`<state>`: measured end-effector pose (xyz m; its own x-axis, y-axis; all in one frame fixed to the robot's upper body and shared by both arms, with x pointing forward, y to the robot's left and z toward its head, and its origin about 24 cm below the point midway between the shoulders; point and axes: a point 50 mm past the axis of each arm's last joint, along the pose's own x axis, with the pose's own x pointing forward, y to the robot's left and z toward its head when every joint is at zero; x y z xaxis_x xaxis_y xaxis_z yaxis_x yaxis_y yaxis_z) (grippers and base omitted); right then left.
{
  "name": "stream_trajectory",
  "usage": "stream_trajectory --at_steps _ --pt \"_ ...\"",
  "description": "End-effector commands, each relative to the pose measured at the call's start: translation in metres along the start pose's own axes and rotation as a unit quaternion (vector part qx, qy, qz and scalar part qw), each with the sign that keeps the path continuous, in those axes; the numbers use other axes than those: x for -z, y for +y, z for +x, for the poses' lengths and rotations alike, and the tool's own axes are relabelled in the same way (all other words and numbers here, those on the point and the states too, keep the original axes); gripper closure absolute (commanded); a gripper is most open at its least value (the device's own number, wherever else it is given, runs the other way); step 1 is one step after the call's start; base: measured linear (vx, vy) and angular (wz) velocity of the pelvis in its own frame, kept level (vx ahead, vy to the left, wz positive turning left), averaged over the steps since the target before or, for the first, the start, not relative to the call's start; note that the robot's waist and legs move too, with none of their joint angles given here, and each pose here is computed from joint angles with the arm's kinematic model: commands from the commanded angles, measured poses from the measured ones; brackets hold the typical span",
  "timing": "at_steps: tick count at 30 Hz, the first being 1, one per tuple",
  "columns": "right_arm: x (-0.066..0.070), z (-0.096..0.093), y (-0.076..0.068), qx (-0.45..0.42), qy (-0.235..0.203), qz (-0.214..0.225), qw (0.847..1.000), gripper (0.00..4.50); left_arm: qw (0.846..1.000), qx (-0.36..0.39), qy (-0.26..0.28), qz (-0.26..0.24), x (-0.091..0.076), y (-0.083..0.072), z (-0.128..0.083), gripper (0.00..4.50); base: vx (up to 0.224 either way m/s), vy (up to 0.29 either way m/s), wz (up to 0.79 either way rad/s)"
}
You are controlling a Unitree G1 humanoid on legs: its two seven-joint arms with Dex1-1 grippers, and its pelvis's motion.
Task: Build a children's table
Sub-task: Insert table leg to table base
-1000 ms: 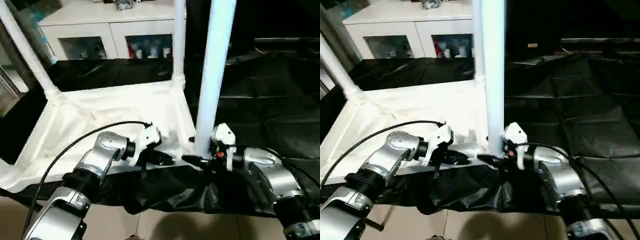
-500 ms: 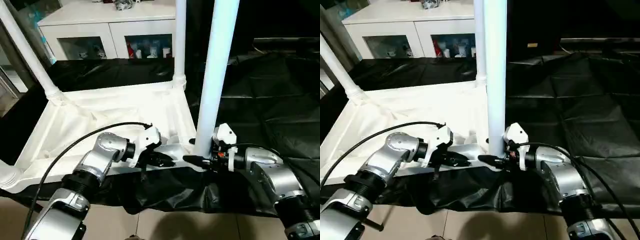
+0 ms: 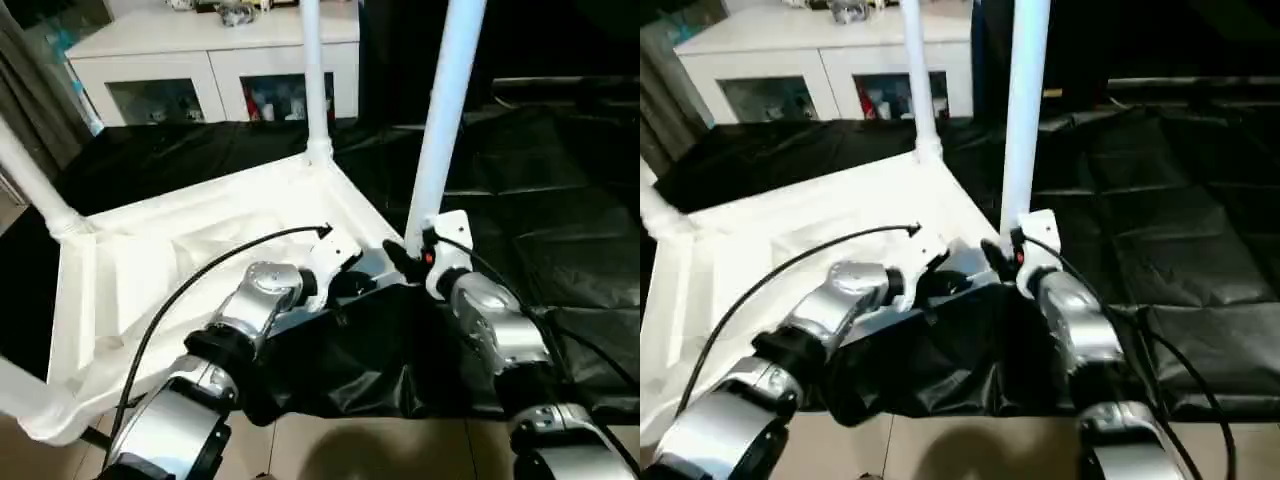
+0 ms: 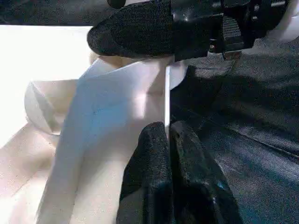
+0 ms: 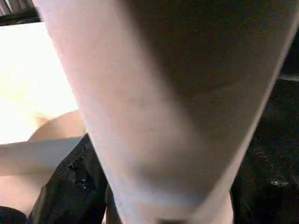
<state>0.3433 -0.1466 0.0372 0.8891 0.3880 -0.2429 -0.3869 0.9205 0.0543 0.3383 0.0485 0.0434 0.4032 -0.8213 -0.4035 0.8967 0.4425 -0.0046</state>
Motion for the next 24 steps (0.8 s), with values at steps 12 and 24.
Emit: stream_trajectory --at_steps 12,24 --pt "0.003 -0.028 0.017 -0.256 0.015 -0.061 0.965 0.86 0.989 0.134 -0.022 0.053 0.002 0.001 -0.036 4.5 0.0 0.0 0.0" --pt "0.003 -0.055 0.001 -0.33 0.05 -0.099 0.937 1.21 0.98 0.192 -0.003 0.059 0.007 0.002 -0.058 4.5 0.0 0.0 0.0"
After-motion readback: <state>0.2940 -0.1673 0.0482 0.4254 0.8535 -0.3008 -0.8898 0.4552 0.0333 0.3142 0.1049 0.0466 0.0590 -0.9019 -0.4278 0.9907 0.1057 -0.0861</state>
